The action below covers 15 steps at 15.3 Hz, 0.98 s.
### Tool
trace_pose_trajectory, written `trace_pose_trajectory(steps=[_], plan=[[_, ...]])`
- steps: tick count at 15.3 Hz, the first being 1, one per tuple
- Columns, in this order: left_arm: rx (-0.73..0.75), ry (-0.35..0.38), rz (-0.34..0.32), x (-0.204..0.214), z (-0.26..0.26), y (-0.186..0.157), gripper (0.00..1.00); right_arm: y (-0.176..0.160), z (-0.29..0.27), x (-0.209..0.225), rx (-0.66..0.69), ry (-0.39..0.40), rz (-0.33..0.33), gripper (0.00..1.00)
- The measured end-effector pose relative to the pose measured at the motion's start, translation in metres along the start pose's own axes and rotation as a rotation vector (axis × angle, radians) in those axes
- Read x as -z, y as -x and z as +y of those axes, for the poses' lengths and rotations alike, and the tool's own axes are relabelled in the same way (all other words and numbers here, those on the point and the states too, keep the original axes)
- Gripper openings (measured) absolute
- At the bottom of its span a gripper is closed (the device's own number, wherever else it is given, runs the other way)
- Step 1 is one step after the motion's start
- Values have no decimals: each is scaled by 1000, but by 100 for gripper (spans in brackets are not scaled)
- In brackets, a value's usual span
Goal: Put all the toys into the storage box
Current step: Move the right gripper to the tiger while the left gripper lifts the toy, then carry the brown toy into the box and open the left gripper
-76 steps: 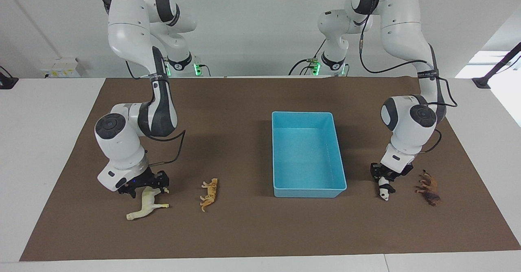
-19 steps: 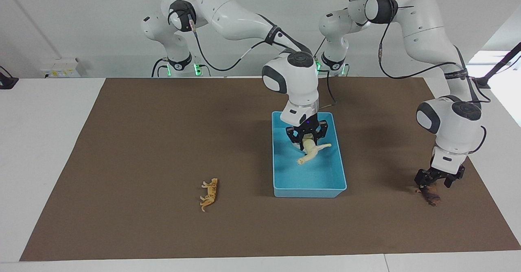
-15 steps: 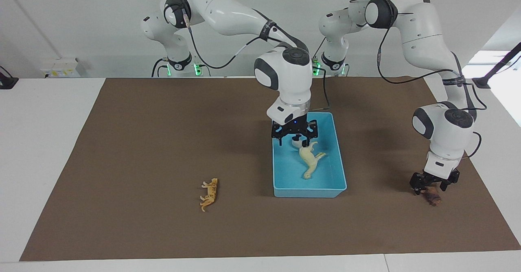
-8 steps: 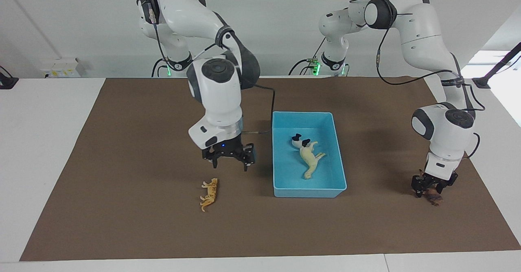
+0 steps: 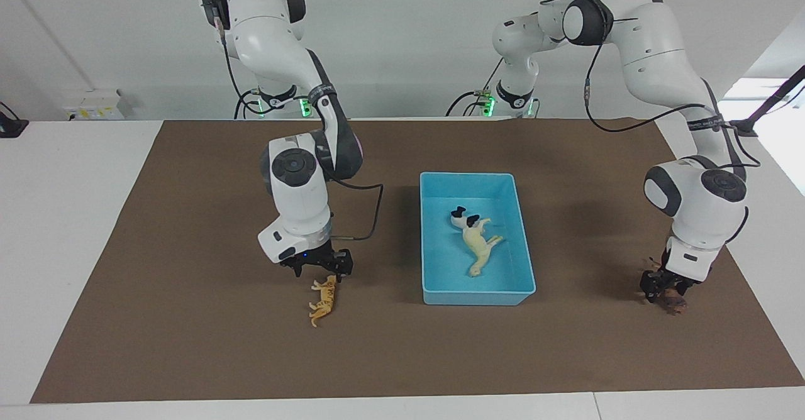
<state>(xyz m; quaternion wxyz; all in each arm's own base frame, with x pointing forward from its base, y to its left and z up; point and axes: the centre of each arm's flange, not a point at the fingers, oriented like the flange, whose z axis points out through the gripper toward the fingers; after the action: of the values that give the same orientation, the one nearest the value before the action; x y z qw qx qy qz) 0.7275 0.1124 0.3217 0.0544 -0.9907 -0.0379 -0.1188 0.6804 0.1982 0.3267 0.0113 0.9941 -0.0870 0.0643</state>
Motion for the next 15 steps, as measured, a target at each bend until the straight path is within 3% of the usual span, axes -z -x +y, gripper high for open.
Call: trace_pose_trajectory(steps=[4, 7, 10, 12, 15], plan=[[90, 16, -114, 44, 27, -14, 72, -1, 7, -4, 7, -4, 10, 100], [212, 64, -164, 130, 97, -12, 72, -6, 11, 4, 31, -10, 27, 100], [337, 96, -203, 218, 183, 15, 72, -12, 20, 4, 78, -9, 31, 100], [369, 90, -227, 230, 246, 41, 72, -15, 15, -4, 91, -7, 28, 100], [397, 105, -235, 202, 323, 86, 72, -18, 5, -16, 110, -5, 27, 100]])
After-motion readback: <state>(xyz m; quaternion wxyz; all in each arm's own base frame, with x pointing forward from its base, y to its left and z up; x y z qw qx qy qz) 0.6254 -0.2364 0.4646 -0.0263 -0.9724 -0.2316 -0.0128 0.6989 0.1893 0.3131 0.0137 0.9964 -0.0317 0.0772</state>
